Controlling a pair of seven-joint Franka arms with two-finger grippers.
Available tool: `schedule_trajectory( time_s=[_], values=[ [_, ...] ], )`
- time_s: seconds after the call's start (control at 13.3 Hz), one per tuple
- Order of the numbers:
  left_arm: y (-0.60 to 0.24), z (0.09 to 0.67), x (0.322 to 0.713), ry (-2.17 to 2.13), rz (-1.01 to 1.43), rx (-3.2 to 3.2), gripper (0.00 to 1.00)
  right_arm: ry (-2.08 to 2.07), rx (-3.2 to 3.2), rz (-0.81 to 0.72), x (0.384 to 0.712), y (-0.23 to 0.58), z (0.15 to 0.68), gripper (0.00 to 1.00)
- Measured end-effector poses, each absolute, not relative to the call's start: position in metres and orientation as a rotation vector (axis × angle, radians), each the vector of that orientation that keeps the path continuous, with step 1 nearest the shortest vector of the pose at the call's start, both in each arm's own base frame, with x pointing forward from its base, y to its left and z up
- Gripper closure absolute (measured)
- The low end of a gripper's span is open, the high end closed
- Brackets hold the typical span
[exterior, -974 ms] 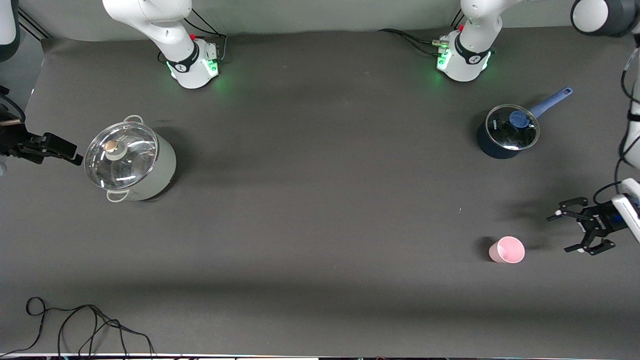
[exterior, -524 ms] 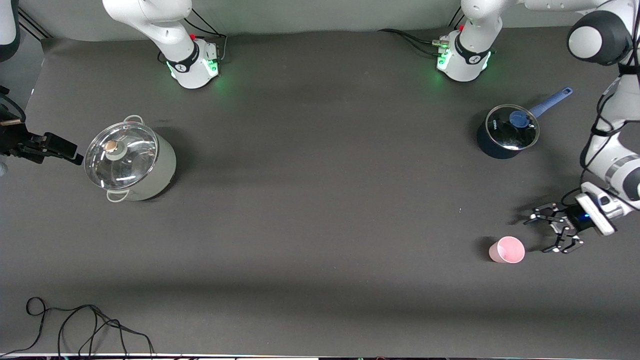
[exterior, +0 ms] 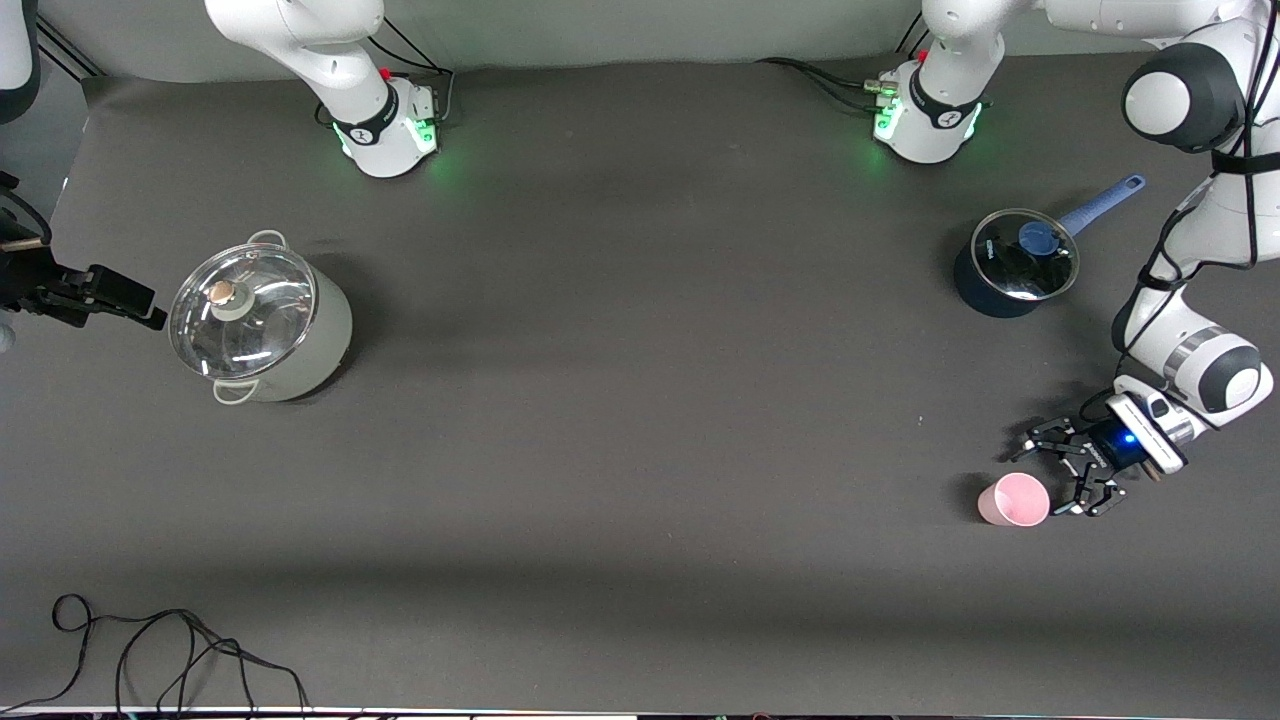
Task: Transfer pink cup from left to right arm
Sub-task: 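Lower the left gripper around the pink cup and close it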
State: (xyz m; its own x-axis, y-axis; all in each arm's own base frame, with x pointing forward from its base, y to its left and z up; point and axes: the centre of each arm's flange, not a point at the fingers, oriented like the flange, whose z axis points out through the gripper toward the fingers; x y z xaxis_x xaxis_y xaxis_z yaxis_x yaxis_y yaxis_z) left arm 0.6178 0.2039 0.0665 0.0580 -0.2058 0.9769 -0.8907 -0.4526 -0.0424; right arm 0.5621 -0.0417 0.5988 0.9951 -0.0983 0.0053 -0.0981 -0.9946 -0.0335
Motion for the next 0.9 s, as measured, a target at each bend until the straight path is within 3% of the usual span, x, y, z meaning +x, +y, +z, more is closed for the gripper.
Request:
schedule_trajectory(
  time_s=[0.75, 0.9],
  values=[
    [0.154, 0.051, 0.633, -1.061, 1.447, 1.719, 0.04, 0.153, -3.105, -0.01, 0.562, -0.042, 0.599, 0.0],
    [0.153, 0.051, 0.633, -1.061, 1.446, 1.72, 0.27, 0.153, -3.105, -0.01, 0.562, -0.042, 0.599, 0.0]
  ],
)
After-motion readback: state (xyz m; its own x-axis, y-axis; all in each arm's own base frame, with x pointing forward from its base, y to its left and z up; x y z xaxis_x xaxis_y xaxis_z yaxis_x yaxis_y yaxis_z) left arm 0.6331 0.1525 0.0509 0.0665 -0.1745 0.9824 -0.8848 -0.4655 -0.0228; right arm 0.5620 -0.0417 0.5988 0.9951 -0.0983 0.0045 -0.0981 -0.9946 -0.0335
